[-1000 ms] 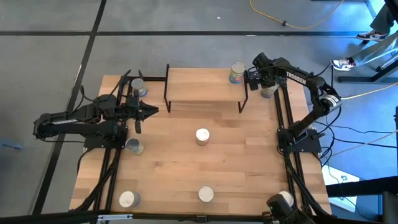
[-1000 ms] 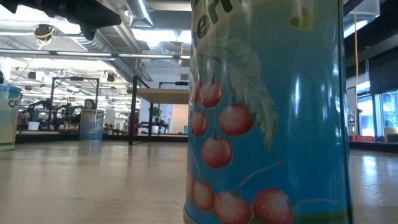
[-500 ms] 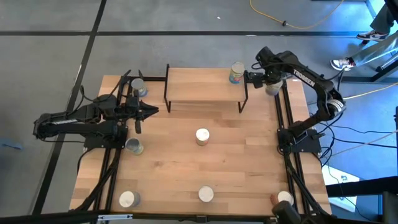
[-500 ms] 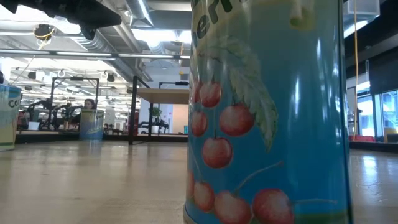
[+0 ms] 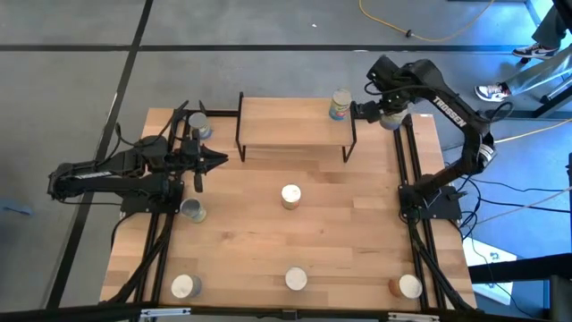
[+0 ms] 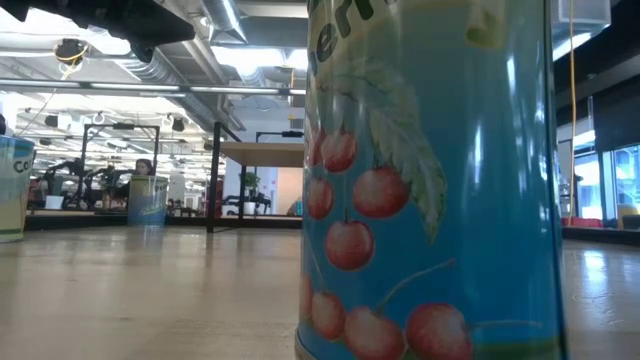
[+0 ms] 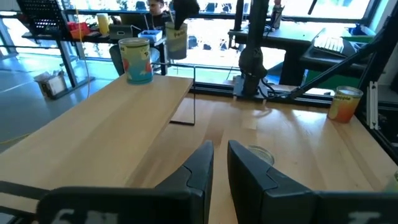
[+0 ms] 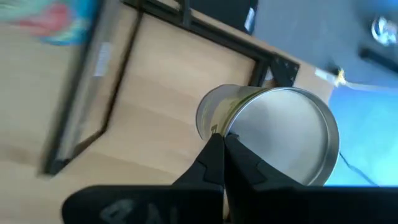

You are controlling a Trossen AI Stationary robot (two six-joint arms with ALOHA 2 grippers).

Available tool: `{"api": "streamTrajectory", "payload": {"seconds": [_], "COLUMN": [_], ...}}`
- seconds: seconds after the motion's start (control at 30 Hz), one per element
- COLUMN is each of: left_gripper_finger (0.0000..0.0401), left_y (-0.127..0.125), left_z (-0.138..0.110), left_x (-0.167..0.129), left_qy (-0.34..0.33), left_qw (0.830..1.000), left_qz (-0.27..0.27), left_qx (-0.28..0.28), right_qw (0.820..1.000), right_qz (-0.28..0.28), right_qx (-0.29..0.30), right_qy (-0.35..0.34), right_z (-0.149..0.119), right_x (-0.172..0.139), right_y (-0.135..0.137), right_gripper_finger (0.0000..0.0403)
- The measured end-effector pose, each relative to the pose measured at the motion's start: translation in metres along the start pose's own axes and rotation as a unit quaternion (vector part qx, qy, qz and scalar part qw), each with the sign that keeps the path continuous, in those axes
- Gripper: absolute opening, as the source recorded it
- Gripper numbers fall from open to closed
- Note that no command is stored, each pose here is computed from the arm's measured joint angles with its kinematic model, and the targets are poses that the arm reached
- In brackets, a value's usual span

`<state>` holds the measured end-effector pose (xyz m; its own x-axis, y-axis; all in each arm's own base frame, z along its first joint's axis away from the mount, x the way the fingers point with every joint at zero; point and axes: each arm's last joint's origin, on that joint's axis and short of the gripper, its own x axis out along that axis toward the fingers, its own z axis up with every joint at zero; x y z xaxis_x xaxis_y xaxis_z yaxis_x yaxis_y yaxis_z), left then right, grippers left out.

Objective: Pick and place cans onto a shelf
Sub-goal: Put the right canned peas on the shelf

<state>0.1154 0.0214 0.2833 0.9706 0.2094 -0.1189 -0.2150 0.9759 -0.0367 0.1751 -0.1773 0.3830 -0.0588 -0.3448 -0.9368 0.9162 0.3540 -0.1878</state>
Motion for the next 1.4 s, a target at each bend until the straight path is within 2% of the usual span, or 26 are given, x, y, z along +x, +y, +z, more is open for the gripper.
{"api": "streamTrajectory", "payload": {"seconds": [0.13,0.43,0.53,0.7,0.9,1.13,1.4], "left_gripper_finger": [0.0041,0.0041,0.0041,0.0041,0.0041,0.0041,0.0041], "left_y": [0.000,0.000,0.000,0.000,0.000,0.000,0.000], "left_z": [0.000,0.000,0.000,0.000,0.000,0.000,0.000], "left_x": [0.000,0.000,0.000,0.000,0.000,0.000,0.000], "left_qy": [0.000,0.000,0.000,0.000,0.000,0.000,0.000], "left_qw": [1.000,1.000,1.000,1.000,1.000,1.000,1.000], "left_qz": [0.000,-0.001,-0.001,-0.001,-0.001,-0.001,-0.001], "left_qx": [0.000,0.000,-0.001,-0.001,-0.005,-0.005,-0.006], "right_qw": [0.997,0.985,0.980,0.976,0.967,0.964,0.965], "right_qz": [0.061,0.129,0.143,0.127,0.091,0.069,0.055], "right_qx": [-0.026,-0.074,-0.111,-0.153,-0.222,-0.247,-0.250], "right_qy": [-0.039,-0.087,-0.088,-0.087,-0.086,-0.073,-0.051], "right_z": [-0.003,-0.029,-0.042,-0.048,-0.030,-0.012,-0.001], "right_x": [-0.029,-0.070,-0.076,-0.070,-0.052,-0.038,-0.022], "right_y": [0.017,0.057,0.072,0.105,0.141,0.154,0.155], "right_gripper_finger": [0.0000,0.0000,0.0000,0.0000,0.0000,0.0000,0.0000]}}
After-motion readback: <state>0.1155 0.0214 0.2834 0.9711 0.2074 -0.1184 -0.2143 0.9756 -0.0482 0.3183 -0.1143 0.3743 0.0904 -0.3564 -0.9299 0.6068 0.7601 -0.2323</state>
